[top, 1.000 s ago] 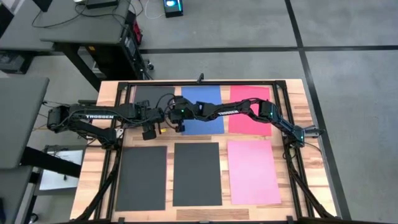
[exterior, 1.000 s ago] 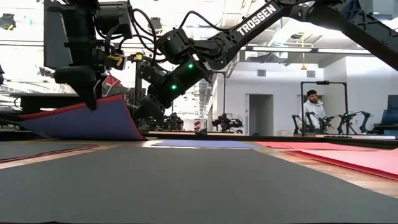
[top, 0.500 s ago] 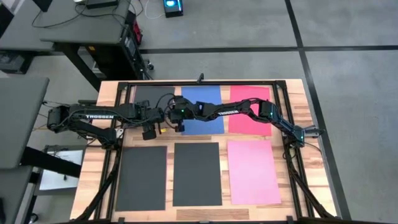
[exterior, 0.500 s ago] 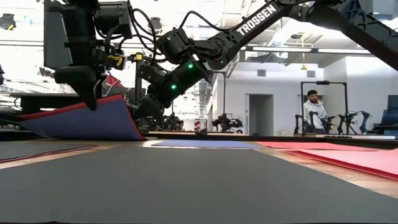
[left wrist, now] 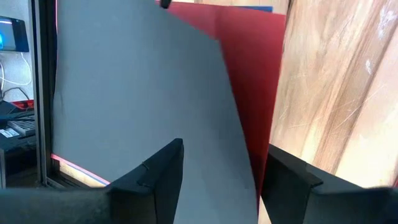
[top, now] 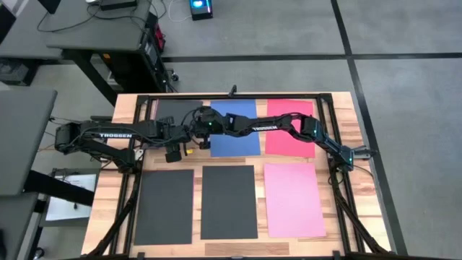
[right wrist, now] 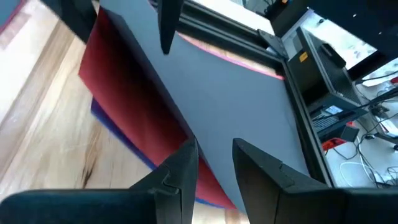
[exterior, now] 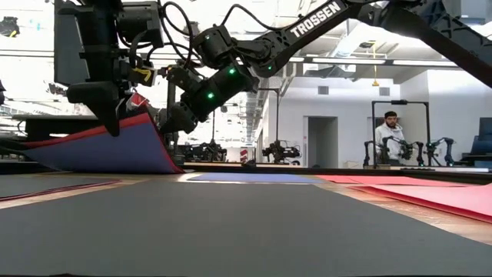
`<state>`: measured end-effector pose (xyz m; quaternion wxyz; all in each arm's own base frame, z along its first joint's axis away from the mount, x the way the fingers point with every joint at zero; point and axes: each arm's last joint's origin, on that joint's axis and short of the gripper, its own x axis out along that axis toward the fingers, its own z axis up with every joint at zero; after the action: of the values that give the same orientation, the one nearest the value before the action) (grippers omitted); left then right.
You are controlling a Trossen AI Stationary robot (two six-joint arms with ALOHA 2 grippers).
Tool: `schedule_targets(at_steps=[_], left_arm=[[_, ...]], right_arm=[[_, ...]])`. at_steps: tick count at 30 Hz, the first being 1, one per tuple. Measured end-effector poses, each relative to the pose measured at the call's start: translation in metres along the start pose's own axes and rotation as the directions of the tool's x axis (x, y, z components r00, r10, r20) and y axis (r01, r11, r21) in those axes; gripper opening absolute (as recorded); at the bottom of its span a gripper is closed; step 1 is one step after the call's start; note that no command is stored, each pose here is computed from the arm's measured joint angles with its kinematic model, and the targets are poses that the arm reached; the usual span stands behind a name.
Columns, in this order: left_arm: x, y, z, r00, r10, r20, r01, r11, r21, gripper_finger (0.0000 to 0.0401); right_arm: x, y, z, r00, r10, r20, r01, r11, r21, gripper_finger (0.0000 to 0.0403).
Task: Organize paper
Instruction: Stack the black paper on top of the black paper
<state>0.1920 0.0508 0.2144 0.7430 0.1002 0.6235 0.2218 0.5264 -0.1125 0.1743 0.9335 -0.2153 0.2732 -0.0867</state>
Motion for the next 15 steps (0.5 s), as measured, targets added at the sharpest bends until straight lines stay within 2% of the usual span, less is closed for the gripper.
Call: schedule_targets(at_steps=[4, 9, 15], left_arm=[[0.0000, 0.0000, 0.0002, 1.000, 0.000, 0.002, 0.000, 1.000, -0.001, 0.0166], [0.0000, 0.0001, 0.0015, 1.000, 0.001, 0.015, -0.001, 1.000, 0.003, 0.0166], [0.0000, 0.0001, 0.0017, 1.000, 0.002, 0.017, -0.002, 1.000, 0.003, 0.0166]], right_arm=[[0.0000, 0.0011, -0.0011, 1.000, 0.015, -0.010, -0.015, 1.000, -0.001, 0.0091], [-0.0003, 0.0049, 0.0006, 0.991, 0.126, 0.045, -0.126, 0.992, -0.004, 0.0091], [-0.0005, 0.0060, 0.0018, 0.990, 0.130, 0.053, -0.130, 0.992, -0.006, 0.0091]])
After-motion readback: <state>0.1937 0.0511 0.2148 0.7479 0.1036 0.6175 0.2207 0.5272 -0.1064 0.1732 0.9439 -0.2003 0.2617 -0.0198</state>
